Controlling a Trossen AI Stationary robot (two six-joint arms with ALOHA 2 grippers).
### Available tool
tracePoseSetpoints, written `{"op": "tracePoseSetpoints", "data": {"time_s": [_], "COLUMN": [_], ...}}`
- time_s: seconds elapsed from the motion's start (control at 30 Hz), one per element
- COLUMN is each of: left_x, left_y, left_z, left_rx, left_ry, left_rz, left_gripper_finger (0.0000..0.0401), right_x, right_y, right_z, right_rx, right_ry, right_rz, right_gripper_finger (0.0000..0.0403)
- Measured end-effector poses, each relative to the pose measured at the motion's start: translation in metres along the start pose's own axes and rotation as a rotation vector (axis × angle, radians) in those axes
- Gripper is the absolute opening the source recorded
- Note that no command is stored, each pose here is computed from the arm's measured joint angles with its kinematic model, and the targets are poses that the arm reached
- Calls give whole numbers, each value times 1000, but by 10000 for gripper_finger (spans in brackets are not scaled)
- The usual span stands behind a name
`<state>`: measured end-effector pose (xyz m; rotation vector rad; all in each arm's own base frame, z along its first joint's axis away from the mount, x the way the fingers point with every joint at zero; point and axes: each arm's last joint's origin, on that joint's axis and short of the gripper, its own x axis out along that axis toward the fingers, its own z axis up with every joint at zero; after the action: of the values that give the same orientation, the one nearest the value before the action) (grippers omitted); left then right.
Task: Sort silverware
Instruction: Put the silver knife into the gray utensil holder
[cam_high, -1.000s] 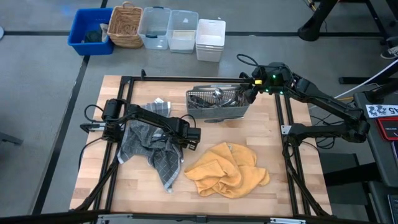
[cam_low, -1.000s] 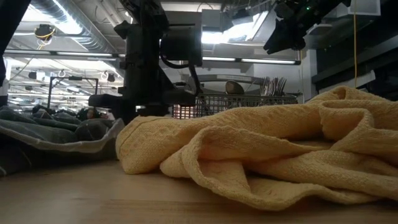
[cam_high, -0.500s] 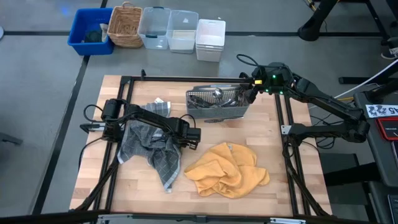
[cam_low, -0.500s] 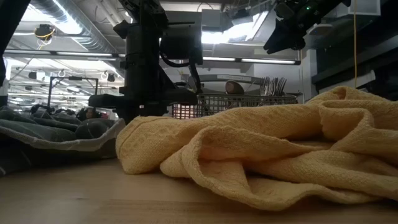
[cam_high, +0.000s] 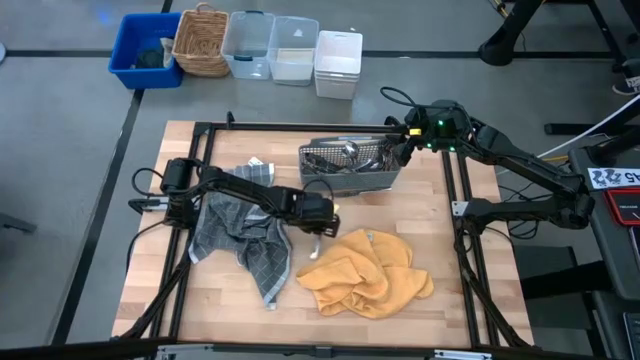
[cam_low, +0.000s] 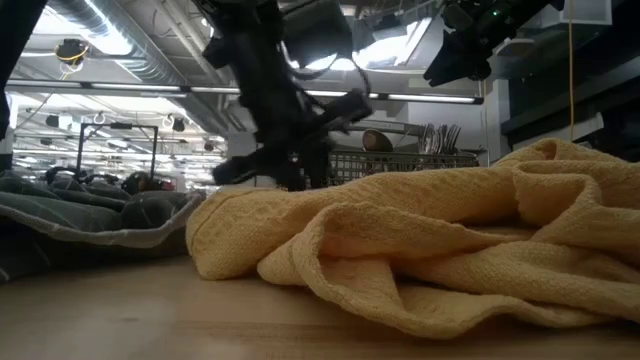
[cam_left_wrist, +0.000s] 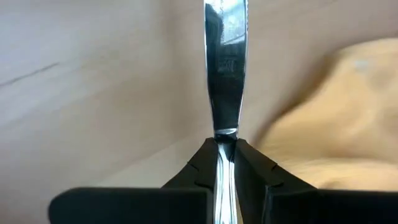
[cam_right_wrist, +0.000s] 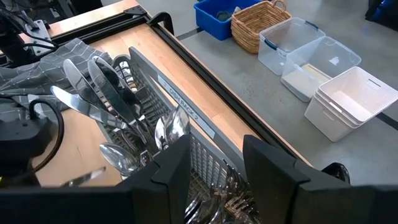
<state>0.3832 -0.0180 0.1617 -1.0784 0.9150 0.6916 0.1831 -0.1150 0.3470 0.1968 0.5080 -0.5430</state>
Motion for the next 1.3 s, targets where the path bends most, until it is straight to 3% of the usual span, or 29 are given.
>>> {"op": "tracePoseSetpoints", "data": {"time_s": [0.63,0.83,1.07,1.3], "left_x": [-15,-31,-67,-102], "left_y": [-43,-53,-50,-39], "left_z": [34,45,67,98], "left_rx": [127,215,327,469], "left_ry": [-125,-234,-427,-707], "left_rz": [-545,-682,-684,-559], "left_gripper_finger": [24,24,24,24], "right_x": [0,0,0,0], "right_y": [0,0,0,0], "right_z": [0,0,0,0], "right_rx": [-1,-1,-1,-1], "right_ry": [-2,-2,-2,-2], "right_rz": [-1,-10,-11,-11], "right_gripper_finger": [149,149,149,149]}}
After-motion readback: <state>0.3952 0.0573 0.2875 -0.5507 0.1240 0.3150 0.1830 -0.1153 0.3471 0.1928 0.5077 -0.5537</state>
